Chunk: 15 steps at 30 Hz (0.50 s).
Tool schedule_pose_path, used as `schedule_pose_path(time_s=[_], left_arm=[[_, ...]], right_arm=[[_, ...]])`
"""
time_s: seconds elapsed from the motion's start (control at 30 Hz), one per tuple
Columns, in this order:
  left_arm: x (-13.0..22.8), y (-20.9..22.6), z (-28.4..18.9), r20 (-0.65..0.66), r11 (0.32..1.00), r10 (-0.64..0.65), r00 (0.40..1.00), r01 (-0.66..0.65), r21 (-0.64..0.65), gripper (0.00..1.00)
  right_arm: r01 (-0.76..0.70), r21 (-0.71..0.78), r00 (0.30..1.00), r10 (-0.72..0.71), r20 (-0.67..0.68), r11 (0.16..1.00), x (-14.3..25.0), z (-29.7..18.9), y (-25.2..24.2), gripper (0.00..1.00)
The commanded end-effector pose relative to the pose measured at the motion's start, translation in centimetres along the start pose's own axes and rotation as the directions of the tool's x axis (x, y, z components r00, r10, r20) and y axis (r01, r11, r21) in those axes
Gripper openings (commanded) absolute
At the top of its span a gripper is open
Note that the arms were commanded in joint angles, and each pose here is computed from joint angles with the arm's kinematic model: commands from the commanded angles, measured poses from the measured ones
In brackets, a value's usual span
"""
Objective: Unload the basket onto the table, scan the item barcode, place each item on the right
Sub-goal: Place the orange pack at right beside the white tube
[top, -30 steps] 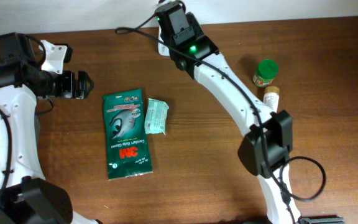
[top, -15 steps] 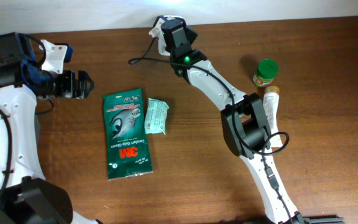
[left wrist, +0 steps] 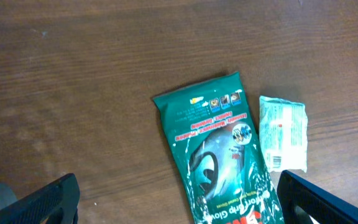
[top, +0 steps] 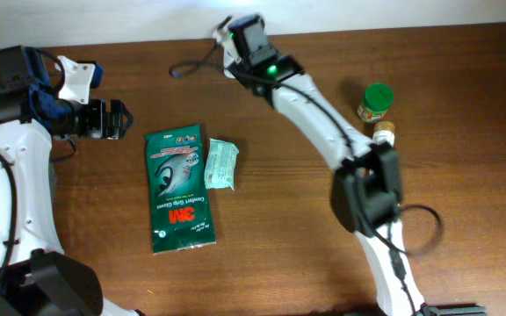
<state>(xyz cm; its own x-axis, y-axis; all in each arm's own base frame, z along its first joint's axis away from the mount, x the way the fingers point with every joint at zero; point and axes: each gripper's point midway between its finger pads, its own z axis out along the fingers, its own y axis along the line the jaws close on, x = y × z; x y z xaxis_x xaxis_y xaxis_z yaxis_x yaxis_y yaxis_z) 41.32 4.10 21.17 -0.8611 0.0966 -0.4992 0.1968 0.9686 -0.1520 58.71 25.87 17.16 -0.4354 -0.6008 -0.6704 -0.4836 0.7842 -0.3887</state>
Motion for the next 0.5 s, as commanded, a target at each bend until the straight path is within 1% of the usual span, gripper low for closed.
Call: schedule_pose_path(time_s=[0.0, 0.03, 0.13, 0.17, 0.2, 0.23, 0.27, 0.3, 0.33, 0.37, 0.43, 0.47], left_arm=[[-0.6, -0.1, -0.9, 0.029, 1.000, 0.023, 0.999, -0.023, -0.008, 0.99], [-0.6, -0.1, -0.9, 0.029, 1.000, 0.024, 0.999, -0.023, -0.007, 0.99], [-0.6, -0.1, -0.9, 0.029, 1.000, 0.023, 0.999, -0.023, -0.008, 0.99], [-0.6, -0.1, -0.9, 0.029, 1.000, 0.023, 0.999, -0.023, -0.008, 0.99], [-0.6, -0.1, -0.9, 0.029, 1.000, 0.024, 0.999, -0.023, -0.007, 0.99], [-0.6, -0.1, -0.9, 0.029, 1.000, 0.024, 0.999, -0.023, -0.007, 0.99], [-0.6, -0.1, -0.9, 0.029, 1.000, 0.023, 0.999, -0.023, -0.008, 0.99], [-0.6, -0.1, -0.9, 0.029, 1.000, 0.023, 0.999, -0.023, -0.008, 0.99], [-0.6, -0.1, -0.9, 0.029, 1.000, 0.024, 0.999, -0.023, -0.007, 0.99], [-0.6, -0.1, -0.9, 0.029, 1.000, 0.023, 0.999, -0.023, -0.008, 0.99], [-0.6, -0.1, -0.9, 0.029, 1.000, 0.024, 0.999, -0.023, -0.007, 0.99], [-0.6, -0.1, -0.9, 0.029, 1.000, 0.024, 0.999, -0.023, -0.007, 0.99]], right_arm=[[-0.306, -0.246, 0.939, 0.334, 0.080, 0.920, -4.9, -9.4, -1.0, 0.04], [-0.344, -0.279, 0.929, 0.369, 0.040, 0.896, -4.4, -10.6, -0.9, 0.04], [-0.468, -0.391, 0.882, 0.447, -0.149, 0.792, -1.3, -14.5, -0.5, 0.04], [-0.515, -0.406, 0.857, 0.465, -0.221, 0.755, 0.1, -15.3, -0.5, 0.04], [-0.583, -0.389, 0.812, 0.488, -0.321, 0.714, 2.3, -15.8, -0.8, 0.04], [-0.646, -0.335, 0.753, 0.500, -0.428, 0.686, 5.2, -16.3, -1.3, 0.04], [-0.680, -0.286, 0.706, 0.498, -0.503, 0.675, 7.4, -16.7, -1.7, 0.04], [-0.700, -0.226, 0.661, 0.496, -0.562, 0.677, 9.6, -17.0, -2.2, 0.04], [-0.702, -0.132, 0.610, 0.495, -0.618, 0.700, 12.3, -17.2, -3.2, 0.04], [-0.681, -0.032, 0.567, 0.499, -0.656, 0.732, 14.7, -17.3, -4.3, 0.04], [-0.615, 0.092, 0.523, 0.492, -0.696, 0.783, 18.2, -16.9, -5.4, 0.04], [-0.591, 0.156, 0.491, 0.506, -0.709, 0.792, 19.7, -16.6, -5.7, 0.04]])
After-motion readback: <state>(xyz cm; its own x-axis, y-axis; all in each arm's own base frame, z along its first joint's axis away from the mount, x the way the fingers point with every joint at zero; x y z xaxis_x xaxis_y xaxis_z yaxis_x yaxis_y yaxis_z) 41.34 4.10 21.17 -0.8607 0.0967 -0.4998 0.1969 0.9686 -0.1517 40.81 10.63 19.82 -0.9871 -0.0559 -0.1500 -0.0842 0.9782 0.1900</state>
